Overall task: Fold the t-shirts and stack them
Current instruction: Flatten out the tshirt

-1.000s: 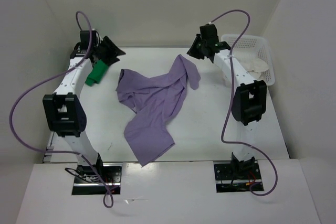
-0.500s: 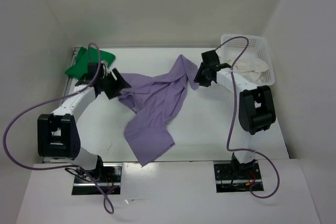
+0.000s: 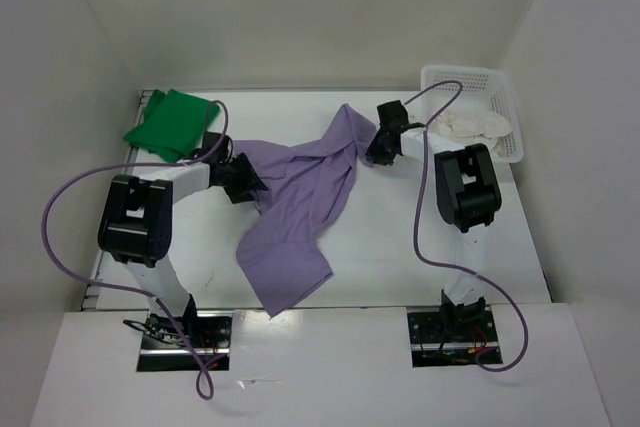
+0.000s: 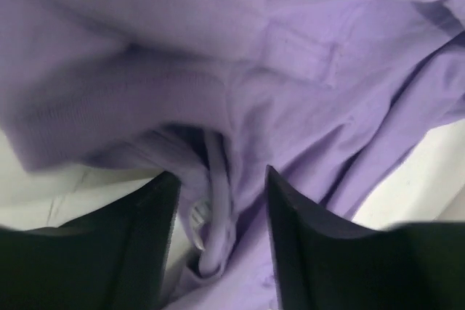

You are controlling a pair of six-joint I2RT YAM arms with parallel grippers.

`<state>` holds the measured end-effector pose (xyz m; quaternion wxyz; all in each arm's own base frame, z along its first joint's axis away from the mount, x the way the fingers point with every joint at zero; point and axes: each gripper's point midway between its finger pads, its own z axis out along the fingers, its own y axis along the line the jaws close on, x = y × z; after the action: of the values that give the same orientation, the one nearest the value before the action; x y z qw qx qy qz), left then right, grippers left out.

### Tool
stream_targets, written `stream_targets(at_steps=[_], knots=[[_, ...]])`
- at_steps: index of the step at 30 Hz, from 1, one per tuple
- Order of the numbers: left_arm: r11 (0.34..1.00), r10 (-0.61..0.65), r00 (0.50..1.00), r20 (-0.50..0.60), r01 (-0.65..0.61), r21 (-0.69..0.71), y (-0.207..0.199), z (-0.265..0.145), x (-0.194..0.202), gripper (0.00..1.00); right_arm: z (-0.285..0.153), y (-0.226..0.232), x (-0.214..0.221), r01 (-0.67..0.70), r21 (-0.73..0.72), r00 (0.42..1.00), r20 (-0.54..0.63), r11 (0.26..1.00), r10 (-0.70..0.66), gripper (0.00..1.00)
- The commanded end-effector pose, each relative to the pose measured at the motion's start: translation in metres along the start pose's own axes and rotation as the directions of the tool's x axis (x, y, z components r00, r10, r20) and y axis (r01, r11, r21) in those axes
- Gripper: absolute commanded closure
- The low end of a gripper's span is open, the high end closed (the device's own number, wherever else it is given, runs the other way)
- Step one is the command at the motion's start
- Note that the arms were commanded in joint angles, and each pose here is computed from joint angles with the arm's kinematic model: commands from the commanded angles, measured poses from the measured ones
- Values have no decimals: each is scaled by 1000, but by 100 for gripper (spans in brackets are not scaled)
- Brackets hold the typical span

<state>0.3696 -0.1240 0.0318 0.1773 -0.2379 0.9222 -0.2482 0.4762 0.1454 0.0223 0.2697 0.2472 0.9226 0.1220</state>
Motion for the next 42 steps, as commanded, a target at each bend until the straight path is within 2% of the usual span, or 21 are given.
stream_targets(at_steps=[1, 2, 3, 6, 7, 14, 19, 21, 22, 23, 24, 26, 28, 30, 31, 34, 36, 37, 39, 41, 42], knots=[[1000, 20, 998, 53, -21, 22, -13, 13, -21, 45, 17, 5, -20, -52, -5, 997, 50, 999, 52, 76], [1000, 20, 997, 71, -21, 7, -12, 15, -26, 54, 15, 7, -22, -64, -5, 997, 49, 998, 64, 92], [1000, 19, 997, 78, -18, -11, -11, 16, -31, 69, 13, 10, -22, -63, -12, 997, 41, 998, 64, 97], [999, 39, 991, 128, -38, -8, -27, 15, -57, 85, -17, 27, -27, -60, -48, 996, 59, 997, 63, 100], [1000, 30, 989, 145, -29, -4, -29, 10, -68, 90, -45, 33, -35, -55, -71, 993, 100, 996, 62, 100], [999, -18, 954, 298, 28, -30, -10, -28, -152, 94, -193, 57, -37, 51, -230, 977, 212, 972, -1, 100], [999, -6, 928, 373, 23, -40, -11, -47, -188, 94, -228, 48, -52, 79, -230, 968, 250, 970, -19, 100], [1000, 2, 913, 407, 10, -28, -18, -57, -206, 88, -208, 47, -59, 76, -193, 969, 246, 978, -27, 98], [1000, 2, 917, 399, 6, -19, -21, -57, -207, 79, -204, 52, -76, 63, -198, 964, 267, 978, -8, 98], [1000, 13, 917, 399, -11, -7, -26, -59, -209, 67, -193, 49, -86, 47, -188, 966, 258, 981, 3, 98], [1000, 13, 917, 399, -11, -7, -26, -59, -209, 42, -183, 56, -90, 49, -193, 968, 251, 980, 1, 98], [1000, 28, 909, 417, -31, -1, -32, -71, -208, 24, -155, 66, -109, 48, -171, 967, 256, 984, -2, 98], [999, 35, 889, 457, -38, -3, -37, -93, -207, 10, -135, 83, -134, 43, -181, 962, 273, 982, 8, 98], [999, 48, 876, 480, -46, -16, -37, -113, -198, 5, -125, 87, -146, 35, -171, 963, 269, 985, 12, 94], [997, 72, 869, 489, -65, -31, -36, -119, -195, 4, -136, 102, -163, 40, -200, 953, 302, 979, 23, 83], [996, 81, 882, 464, -53, -73, -20, -133, -165, 3, -114, 95, -153, 54, -151, 970, 243, 987, -16, 64], [995, 86, 892, 444, -52, -88, -12, -144, -140, 5, -142, 96, -158, 58, -178, 958, 288, 982, -4, 60], [993, 75, 914, 399, -32, -114, 6, -135, -118, 7, -133, 83, -143, 55, -158, 964, 265, 986, -11, 60], [992, 52, 929, 366, -5, -128, 17, -145, -88, 14, -169, 79, -137, 52, -199, 956, 293, 979, 9, 59], [987, -9, 954, 300, 56, -148, 43, -140, -53, 32, -162, 59, -99, 18, -173, 973, 230, 985, 23, 59], [986, -59, 952, 299, 103, -133, 46, -149, -38, 41, -190, 62, -92, 10, -238, 971, 236, 971, 48, 61]])
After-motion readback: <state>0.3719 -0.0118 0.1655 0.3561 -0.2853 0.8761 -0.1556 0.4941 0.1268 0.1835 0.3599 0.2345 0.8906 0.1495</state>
